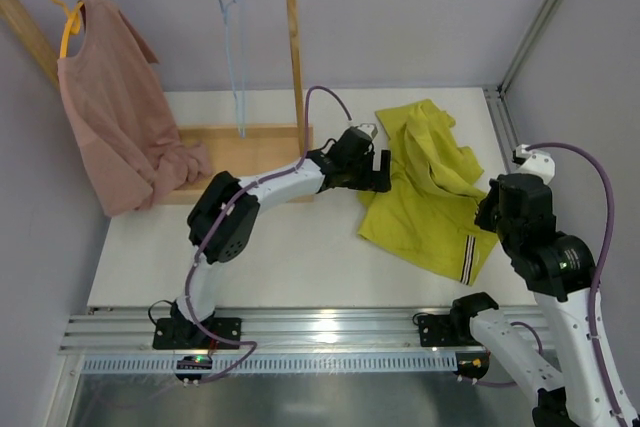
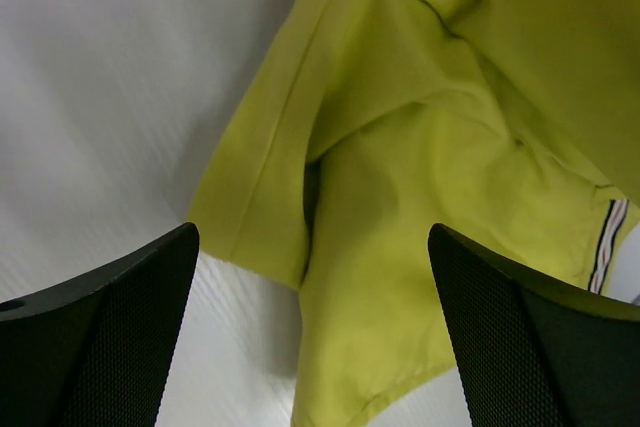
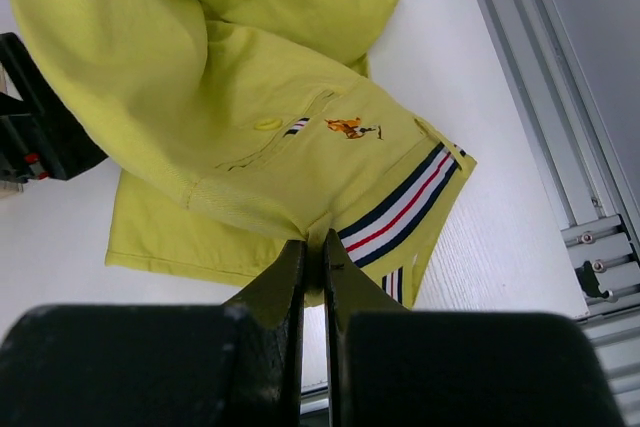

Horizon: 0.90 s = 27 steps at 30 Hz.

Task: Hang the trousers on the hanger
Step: Fold the trousers

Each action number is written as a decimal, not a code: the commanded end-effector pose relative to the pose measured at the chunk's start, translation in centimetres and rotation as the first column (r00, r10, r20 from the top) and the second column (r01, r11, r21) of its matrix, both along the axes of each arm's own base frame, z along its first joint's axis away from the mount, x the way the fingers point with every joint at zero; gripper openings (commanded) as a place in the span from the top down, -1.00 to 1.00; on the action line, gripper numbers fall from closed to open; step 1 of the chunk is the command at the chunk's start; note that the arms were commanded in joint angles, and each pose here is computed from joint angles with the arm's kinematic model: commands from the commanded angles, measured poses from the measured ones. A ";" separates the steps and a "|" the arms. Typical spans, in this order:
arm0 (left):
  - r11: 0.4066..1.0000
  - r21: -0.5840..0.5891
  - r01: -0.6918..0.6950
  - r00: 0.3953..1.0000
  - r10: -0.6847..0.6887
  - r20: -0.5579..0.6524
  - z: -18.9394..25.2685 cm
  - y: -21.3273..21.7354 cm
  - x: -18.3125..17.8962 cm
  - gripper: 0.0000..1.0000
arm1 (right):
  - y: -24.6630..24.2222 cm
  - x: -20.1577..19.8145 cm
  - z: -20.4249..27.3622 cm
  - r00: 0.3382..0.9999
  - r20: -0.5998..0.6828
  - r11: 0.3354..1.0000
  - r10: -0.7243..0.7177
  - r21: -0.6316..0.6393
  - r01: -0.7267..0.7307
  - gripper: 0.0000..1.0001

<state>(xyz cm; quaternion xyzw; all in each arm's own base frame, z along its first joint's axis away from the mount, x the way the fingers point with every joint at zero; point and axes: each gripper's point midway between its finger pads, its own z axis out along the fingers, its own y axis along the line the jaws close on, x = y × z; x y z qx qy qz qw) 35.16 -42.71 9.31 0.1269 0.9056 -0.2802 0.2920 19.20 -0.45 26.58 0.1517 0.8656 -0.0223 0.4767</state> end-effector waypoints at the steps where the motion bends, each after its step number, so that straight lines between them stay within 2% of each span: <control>1: 1.000 -0.010 -0.026 0.996 0.026 0.084 0.9 -0.9 2.6 -0.93 | 0.1 0.3 1.1 0.998 0.055 1.000 0.011 0.009 -0.012 0.93; 5: 0.999 0.021 -0.028 0.998 0.026 0.064 -1.7 -0.7 3.7 -0.90 | 0.9 0.6 0.8 0.996 0.071 0.998 0.045 0.028 -0.047 0.93; 7: 1.000 0.006 -0.022 0.998 0.022 0.060 -2.1 -0.5 4.2 -0.63 | 1.0 0.7 0.7 0.996 0.071 0.998 0.050 0.029 -0.052 0.93; 8: 1.000 -0.019 0.005 0.999 -0.004 0.044 -2.1 -0.8 3.8 -0.32 | 0.9 0.9 0.5 0.997 0.065 0.998 0.048 0.024 -0.049 0.93; 11: 0.998 -0.065 0.026 0.999 -0.025 0.024 -1.6 -0.6 3.1 0.37 | 0.3 1.2 0.4 0.997 0.073 1.000 0.012 0.004 -0.012 0.93; 12: 0.996 -0.083 0.042 0.999 -0.040 0.026 -0.4 -0.6 2.6 0.73 | 0.2 1.4 0.3 0.997 0.074 1.000 0.006 0.000 -0.006 0.93; 14: 0.995 -0.083 0.062 0.998 -0.060 0.027 1.2 -0.1 1.8 0.99 | -0.2 1.5 0.4 0.997 0.075 1.000 -0.015 -0.010 0.015 0.93; 19: 0.996 -0.073 0.047 0.995 -0.040 0.094 8.2 3.1 -0.7 0.99 | -1.5 2.4 1.8 0.992 0.090 0.994 -0.090 -0.051 0.095 0.93; 24: 0.999 0.012 0.050 0.988 -0.051 0.145 11.6 6.8 -4.6 0.99 | -4.4 2.7 3.9 0.968 0.122 0.958 -0.219 -0.160 0.237 0.93; 27: 0.997 -0.008 0.071 0.989 -0.069 0.128 12.6 7.6 -7.4 1.00 | -5.7 2.7 5.1 0.948 0.146 0.928 -0.284 -0.208 0.310 0.93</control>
